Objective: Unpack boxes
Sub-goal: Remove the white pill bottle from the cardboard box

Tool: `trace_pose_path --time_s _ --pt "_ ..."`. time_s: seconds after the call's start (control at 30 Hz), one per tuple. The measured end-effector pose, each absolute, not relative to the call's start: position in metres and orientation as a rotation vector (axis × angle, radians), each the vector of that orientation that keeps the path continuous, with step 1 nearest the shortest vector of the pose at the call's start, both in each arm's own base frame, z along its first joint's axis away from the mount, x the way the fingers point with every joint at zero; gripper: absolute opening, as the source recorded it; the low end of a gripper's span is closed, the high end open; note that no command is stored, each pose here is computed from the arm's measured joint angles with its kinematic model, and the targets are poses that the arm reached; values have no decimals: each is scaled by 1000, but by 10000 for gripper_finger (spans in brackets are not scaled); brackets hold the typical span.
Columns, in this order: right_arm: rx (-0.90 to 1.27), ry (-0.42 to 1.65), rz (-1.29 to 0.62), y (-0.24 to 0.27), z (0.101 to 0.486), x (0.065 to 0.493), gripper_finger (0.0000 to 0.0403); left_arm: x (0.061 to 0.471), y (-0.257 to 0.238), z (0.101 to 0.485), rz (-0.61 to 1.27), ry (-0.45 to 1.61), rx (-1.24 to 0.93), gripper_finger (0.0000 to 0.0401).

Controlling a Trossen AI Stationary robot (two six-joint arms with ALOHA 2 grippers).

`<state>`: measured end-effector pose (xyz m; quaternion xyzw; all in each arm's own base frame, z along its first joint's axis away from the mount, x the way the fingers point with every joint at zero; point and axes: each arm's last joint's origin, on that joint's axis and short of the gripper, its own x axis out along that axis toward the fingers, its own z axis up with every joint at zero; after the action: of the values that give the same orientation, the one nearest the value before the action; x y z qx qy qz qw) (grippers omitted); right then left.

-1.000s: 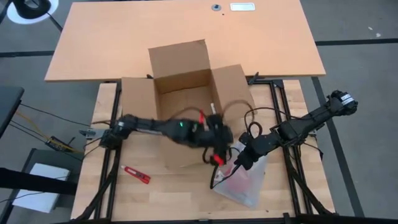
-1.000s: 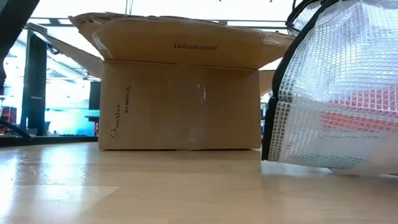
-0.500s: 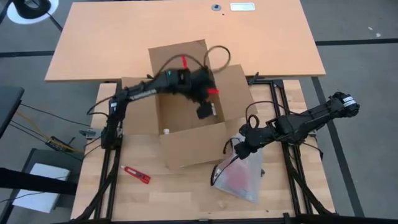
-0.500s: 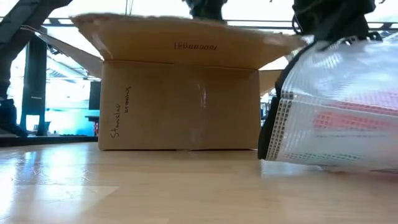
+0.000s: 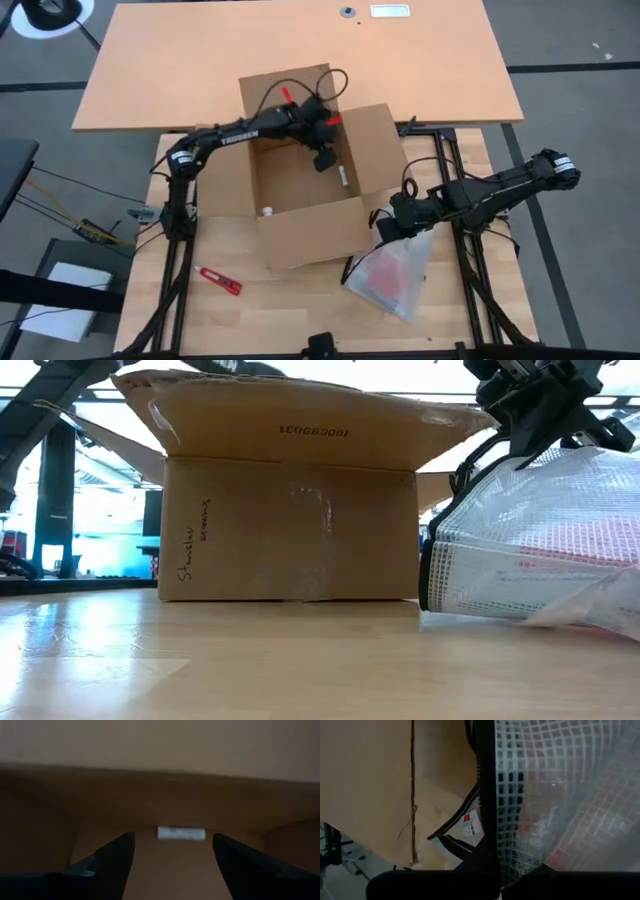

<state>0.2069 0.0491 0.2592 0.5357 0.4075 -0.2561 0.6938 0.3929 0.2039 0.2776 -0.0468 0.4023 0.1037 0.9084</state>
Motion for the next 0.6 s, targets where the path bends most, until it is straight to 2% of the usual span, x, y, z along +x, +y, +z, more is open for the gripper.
trace_pose_path --time_s 0.27,0.6 --pt "1226 920 -566 50 259 207 2 408 194 240 216 639 -18 282" --pt "1260 964 -531 52 259 207 2 414 190 242 263 565 -70 283"
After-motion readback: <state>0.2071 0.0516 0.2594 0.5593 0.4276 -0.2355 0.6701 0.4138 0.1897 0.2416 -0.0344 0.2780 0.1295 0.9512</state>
